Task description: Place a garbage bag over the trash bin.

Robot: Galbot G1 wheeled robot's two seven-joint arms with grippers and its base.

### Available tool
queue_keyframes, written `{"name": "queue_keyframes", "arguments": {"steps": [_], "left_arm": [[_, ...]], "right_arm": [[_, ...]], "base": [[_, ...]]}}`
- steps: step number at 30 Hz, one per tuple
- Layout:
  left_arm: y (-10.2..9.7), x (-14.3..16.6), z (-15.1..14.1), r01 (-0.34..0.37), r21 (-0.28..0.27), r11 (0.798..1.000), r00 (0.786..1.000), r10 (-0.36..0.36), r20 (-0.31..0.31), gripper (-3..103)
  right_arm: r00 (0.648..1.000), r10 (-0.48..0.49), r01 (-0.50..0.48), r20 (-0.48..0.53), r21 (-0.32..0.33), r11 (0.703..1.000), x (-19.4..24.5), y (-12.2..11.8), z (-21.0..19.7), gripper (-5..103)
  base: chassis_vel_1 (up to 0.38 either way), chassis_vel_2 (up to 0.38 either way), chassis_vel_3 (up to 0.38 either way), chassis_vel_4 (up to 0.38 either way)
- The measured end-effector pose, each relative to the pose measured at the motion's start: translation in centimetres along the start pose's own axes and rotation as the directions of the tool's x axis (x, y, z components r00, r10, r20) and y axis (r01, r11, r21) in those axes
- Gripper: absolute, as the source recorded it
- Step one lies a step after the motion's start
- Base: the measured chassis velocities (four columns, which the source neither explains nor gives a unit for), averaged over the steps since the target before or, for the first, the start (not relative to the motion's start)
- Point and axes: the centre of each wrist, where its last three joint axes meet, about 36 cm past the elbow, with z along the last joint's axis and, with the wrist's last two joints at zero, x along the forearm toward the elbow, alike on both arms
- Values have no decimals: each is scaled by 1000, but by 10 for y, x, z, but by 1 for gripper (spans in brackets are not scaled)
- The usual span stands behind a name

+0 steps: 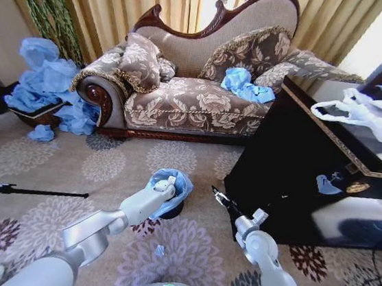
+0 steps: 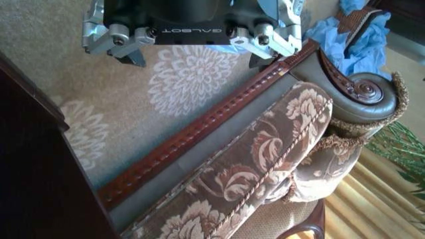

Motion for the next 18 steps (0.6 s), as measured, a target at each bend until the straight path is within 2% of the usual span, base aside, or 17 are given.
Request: {"name": "queue_keyframes", "arguments": {"steps": [3, 7, 10, 13, 15, 18], "left_arm": [[2, 1, -1, 11, -3, 1000, 1000, -11, 5, 0], [3, 11, -13, 10, 3, 1000, 999, -11, 43, 0], [-6, 28, -29, -17, 5, 1000, 995, 16, 102, 0], [-14, 35, -39, -50, 14, 999, 991, 48, 125, 0], [-16, 35, -40, -58, 15, 998, 990, 56, 127, 0], [-34, 28, -37, -85, 19, 996, 991, 83, 109, 0]], "right_arm": [[1000, 0, 0, 0, -1, 1000, 0, 0, 0, 100], [1000, 1, -1, 0, -4, 1000, 0, 0, 1, 100], [1000, 2, -2, -1, -8, 1000, 0, -1, 2, 100], [1000, 1, -1, -3, -11, 1000, -1, 0, 4, 100], [1000, 1, -1, -5, -12, 1000, -1, 0, 5, 100], [1000, 1, -1, -16, -13, 1000, 0, 1, 9, 100]], "base": [[0, 0, 0, 0], [0, 0, 0, 0], [0, 0, 0, 0], [0, 0, 0, 0], [0, 0, 0, 0], [0, 0, 0, 0]]}}
